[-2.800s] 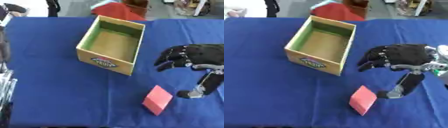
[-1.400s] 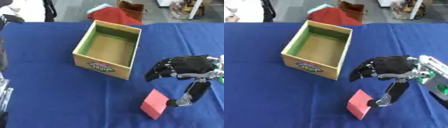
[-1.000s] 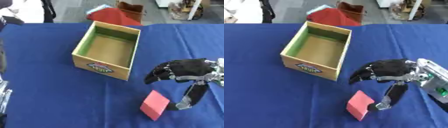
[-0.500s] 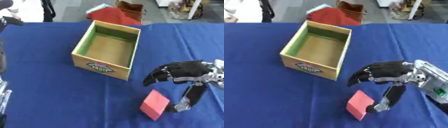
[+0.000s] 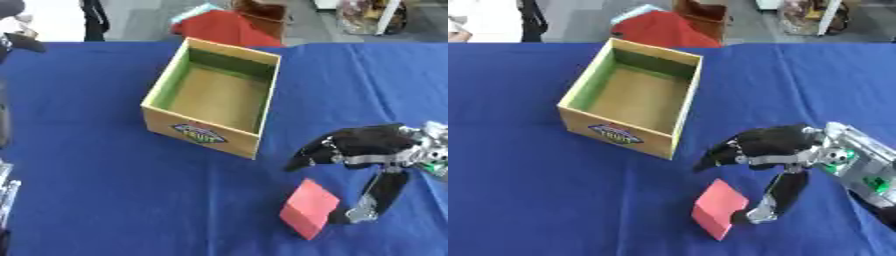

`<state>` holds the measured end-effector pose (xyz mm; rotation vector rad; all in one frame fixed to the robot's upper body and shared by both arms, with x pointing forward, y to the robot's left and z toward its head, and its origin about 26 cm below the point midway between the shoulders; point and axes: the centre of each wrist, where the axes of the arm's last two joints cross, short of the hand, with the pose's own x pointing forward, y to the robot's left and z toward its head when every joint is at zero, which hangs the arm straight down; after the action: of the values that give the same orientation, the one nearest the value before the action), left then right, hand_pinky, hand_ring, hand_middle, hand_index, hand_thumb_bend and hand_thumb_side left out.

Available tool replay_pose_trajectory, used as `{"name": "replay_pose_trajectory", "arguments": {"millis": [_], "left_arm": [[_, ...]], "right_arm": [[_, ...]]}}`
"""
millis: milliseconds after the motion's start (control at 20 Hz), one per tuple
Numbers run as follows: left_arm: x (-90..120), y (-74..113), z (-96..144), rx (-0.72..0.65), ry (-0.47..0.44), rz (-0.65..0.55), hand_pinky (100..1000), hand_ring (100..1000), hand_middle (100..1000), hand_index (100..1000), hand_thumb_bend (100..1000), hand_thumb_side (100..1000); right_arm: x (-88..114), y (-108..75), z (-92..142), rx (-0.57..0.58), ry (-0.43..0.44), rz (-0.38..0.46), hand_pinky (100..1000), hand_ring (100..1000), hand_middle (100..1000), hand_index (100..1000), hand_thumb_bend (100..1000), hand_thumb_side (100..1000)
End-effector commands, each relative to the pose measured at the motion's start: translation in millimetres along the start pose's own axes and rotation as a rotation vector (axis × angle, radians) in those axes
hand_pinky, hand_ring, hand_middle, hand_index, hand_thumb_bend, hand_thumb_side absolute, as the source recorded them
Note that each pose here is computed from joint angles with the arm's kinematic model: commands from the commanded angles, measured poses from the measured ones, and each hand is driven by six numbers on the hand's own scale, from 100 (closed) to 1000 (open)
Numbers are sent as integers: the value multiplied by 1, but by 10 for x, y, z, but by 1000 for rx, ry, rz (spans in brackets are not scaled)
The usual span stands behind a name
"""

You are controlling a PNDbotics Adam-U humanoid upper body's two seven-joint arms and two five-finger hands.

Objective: Pick up objects on the table and place them in the box.

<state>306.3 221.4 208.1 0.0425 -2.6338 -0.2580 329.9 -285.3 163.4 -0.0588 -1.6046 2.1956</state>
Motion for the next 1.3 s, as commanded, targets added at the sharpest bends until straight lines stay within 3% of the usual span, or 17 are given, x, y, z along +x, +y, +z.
{"name": "replay_pose_trajectory", "arguments": {"millis": [50, 550, 950, 1300], "left_arm": [[58, 34, -61, -14, -31, -10, 554, 783, 798, 844, 100, 875], [59, 38, -66, -20, -32, -11, 553, 784, 798, 844, 100, 875], [56, 41, -53, -29, -25, -16, 551, 783, 797, 844, 100, 876], [56, 39, -51, -34, -23, -15, 551, 784, 797, 845, 100, 876]], "right_arm": [[-16, -80, 65, 199, -132, 121, 780, 830, 835, 990, 350, 676], [-41, -60, 99, 236, -125, 99, 789, 842, 857, 1000, 370, 670], [-56, -168, 196, 282, -104, 160, 834, 860, 881, 987, 443, 706], [-81, -151, 194, 293, -104, 199, 845, 864, 891, 987, 483, 718]]}}
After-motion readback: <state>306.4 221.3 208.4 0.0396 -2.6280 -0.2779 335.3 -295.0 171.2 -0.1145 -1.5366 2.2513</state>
